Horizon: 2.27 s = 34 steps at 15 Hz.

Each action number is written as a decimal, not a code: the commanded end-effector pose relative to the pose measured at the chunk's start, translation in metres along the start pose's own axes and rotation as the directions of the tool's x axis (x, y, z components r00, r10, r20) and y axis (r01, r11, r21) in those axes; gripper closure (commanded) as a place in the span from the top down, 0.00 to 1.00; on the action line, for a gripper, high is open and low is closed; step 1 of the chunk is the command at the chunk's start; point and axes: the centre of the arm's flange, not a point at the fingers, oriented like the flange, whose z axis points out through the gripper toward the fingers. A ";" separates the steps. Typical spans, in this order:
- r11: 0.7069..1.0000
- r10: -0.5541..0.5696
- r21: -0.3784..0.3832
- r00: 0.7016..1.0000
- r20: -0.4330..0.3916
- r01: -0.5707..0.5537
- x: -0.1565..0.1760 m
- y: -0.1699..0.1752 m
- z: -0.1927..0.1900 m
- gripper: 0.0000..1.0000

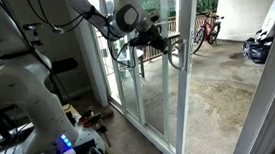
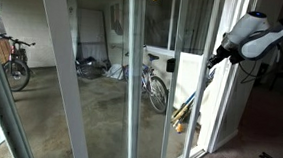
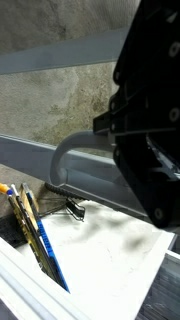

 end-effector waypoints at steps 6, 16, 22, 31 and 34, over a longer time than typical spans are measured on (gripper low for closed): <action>1.000 0.016 -0.009 1.000 0.021 -0.016 0.006 0.011 0.020 0.02; 1.000 0.014 -0.009 1.000 0.019 -0.014 0.004 0.010 0.019 0.02; 1.000 0.013 -0.010 1.000 0.018 -0.013 0.004 0.008 0.019 0.02; 1.000 -0.014 0.009 1.000 0.003 0.014 -0.001 -0.009 0.000 0.29; 1.000 -0.014 0.009 1.000 0.003 0.014 -0.001 -0.009 0.000 0.29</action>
